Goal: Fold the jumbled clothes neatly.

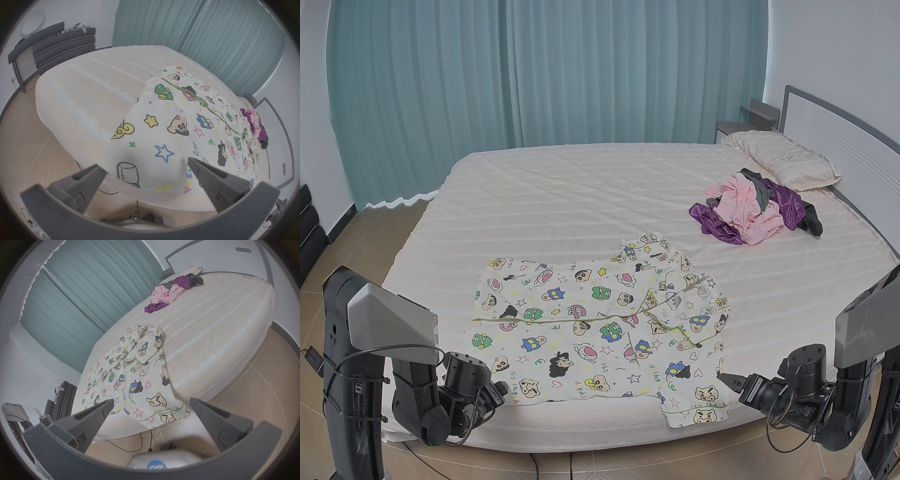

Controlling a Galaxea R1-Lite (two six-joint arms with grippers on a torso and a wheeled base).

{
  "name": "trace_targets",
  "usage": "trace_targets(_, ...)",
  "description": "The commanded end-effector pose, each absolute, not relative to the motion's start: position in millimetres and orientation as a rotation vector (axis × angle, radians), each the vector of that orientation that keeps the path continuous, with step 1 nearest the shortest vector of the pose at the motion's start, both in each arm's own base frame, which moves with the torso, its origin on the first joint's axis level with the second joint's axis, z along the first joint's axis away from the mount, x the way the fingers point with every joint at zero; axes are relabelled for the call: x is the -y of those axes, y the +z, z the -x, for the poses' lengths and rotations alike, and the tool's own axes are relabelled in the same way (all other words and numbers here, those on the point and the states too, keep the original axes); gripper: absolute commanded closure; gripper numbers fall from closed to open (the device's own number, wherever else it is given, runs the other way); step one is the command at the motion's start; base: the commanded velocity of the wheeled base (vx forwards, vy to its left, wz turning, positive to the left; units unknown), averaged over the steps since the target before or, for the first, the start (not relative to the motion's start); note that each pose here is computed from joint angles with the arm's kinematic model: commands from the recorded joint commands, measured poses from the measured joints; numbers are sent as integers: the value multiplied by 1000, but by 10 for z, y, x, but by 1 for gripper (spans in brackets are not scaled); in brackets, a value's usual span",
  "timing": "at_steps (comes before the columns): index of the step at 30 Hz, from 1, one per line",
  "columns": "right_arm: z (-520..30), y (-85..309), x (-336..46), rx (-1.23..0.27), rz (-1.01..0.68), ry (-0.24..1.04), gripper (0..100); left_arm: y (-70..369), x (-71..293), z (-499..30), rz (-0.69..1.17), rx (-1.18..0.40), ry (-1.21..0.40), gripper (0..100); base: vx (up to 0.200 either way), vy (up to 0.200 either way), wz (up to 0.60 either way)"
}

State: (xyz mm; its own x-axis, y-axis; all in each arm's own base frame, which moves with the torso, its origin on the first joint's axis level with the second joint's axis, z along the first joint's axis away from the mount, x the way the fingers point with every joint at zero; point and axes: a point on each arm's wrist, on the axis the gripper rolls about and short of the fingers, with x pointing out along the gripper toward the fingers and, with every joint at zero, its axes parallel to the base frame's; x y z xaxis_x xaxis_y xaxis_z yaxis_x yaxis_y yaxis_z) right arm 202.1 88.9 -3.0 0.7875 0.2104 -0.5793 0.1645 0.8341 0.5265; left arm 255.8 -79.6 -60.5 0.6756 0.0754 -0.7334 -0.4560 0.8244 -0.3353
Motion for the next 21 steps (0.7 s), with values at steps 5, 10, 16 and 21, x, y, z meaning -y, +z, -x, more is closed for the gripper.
trace_targets(5,-1987,-45,-880,-685,-589,24,0,-637,731,-2595,529,-762,360,100,0,0,0)
trace_targets(10,-2003,-66,-888,-689,-582,28,0,-615,624,-2617,553,-735,403,100,0,0,0)
trace_targets(16,-2110,-75,-952,-660,-552,71,0,-569,549,-2688,605,-649,411,100,0,0,0)
trace_targets(21,-2418,-387,-967,-672,-451,89,0,-547,564,-2715,684,-586,403,100,0,0,0)
